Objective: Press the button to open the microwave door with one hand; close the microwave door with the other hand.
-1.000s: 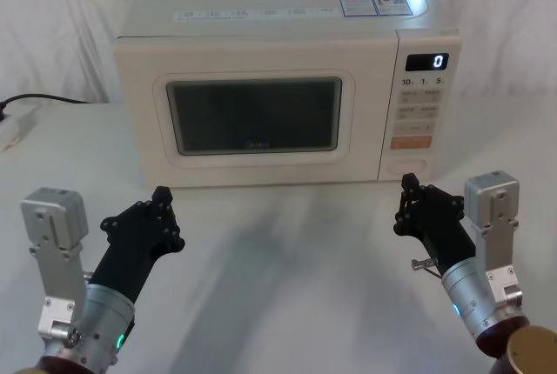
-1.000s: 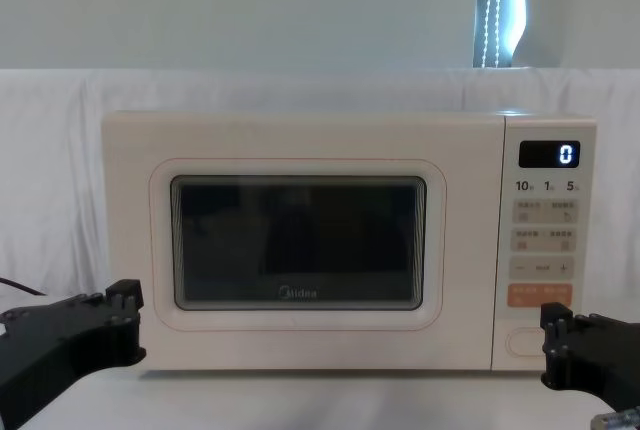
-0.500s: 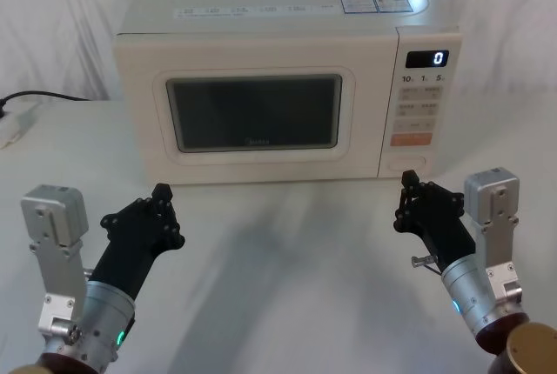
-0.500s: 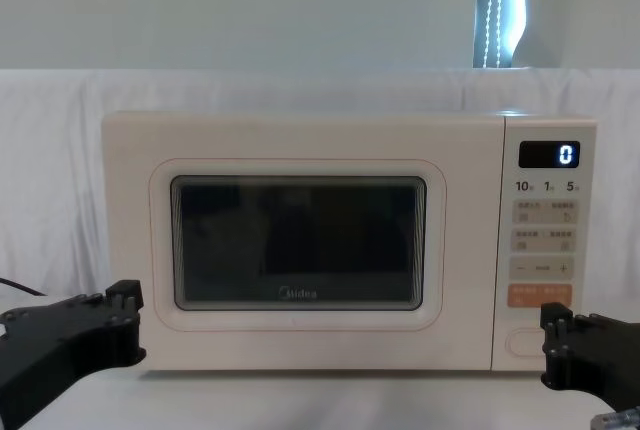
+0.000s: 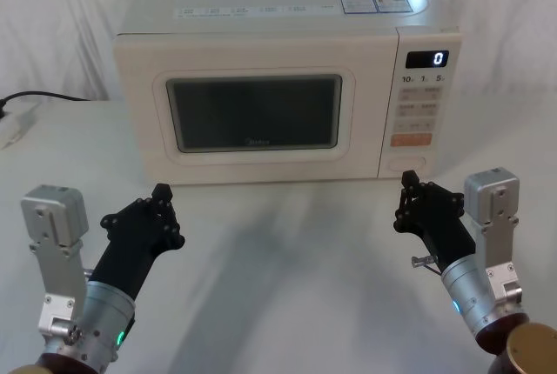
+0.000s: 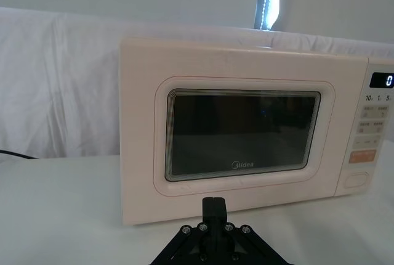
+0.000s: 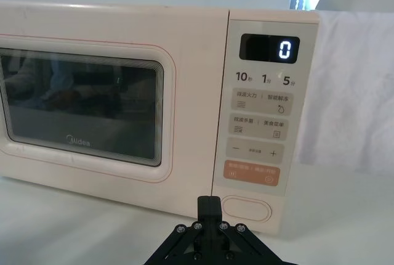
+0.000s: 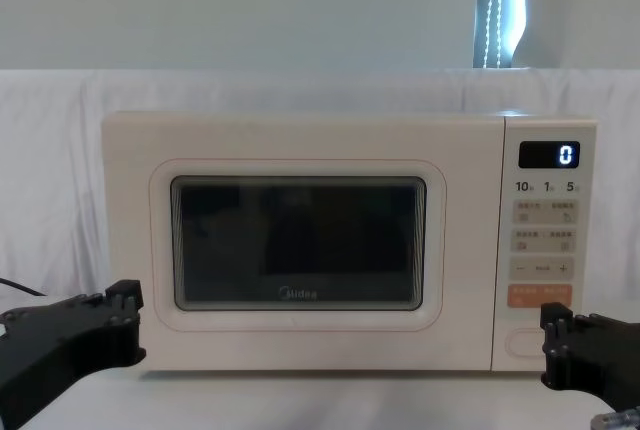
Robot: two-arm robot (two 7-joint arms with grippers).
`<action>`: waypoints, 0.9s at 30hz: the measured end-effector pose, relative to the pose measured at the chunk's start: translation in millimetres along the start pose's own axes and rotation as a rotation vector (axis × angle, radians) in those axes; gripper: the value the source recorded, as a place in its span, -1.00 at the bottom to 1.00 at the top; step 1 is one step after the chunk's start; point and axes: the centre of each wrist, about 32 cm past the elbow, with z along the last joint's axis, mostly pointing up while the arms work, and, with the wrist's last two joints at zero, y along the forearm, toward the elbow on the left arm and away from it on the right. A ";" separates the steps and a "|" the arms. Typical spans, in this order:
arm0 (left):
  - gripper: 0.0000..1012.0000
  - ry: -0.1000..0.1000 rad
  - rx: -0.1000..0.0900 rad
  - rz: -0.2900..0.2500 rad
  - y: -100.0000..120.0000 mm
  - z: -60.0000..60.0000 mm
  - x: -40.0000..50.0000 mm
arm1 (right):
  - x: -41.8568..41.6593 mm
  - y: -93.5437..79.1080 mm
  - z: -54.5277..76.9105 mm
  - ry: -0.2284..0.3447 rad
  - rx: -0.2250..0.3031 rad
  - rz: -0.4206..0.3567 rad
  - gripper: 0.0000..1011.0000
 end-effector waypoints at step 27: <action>-1.00 0.000 0.000 0.000 0.0 0.0 0.0 | 0.0 0.0 0.0 0.000 0.000 0.000 -0.75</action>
